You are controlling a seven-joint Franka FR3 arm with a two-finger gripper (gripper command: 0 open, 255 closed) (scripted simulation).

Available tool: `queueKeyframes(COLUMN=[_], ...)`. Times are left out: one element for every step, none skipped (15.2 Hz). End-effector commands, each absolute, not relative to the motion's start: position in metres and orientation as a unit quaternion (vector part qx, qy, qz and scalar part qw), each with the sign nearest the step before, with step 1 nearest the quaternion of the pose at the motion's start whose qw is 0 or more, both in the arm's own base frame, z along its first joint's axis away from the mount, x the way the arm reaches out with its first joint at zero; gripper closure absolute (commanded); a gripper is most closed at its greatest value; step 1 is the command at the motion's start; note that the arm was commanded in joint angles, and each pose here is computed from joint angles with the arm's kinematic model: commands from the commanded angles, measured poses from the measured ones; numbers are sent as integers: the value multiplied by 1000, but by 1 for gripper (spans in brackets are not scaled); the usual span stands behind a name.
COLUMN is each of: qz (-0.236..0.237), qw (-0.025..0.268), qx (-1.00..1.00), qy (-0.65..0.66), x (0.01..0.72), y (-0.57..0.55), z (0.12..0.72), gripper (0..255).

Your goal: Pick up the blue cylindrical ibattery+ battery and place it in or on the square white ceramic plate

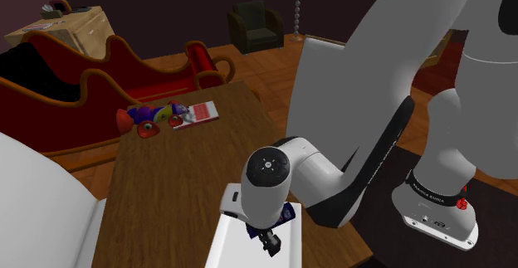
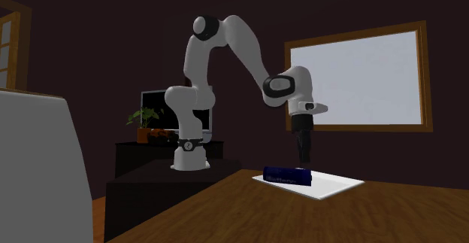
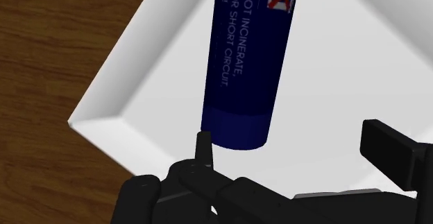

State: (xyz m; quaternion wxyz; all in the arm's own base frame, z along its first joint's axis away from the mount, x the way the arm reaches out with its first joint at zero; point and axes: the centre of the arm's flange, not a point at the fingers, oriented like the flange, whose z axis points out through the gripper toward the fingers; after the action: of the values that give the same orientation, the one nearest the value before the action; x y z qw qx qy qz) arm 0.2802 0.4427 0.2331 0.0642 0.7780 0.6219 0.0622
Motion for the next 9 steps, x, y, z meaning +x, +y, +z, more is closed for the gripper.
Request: queueKeyframes(qz=[62,62,62,62,62,62,62,62,62], qw=[64,64,64,64,64,64,64,64,64], qx=[778,778,778,778,778,778,778,778,778], qy=[622,622,622,622,622,622,622,622,622], x=[275,274,274,274,274,274,274,274,274], y=[444,445,445,445,445,445,445,445,445], z=[256,266,266,266,266,266,266,266,266], gripper=[0,0,0,0,0,0,0,0,0])
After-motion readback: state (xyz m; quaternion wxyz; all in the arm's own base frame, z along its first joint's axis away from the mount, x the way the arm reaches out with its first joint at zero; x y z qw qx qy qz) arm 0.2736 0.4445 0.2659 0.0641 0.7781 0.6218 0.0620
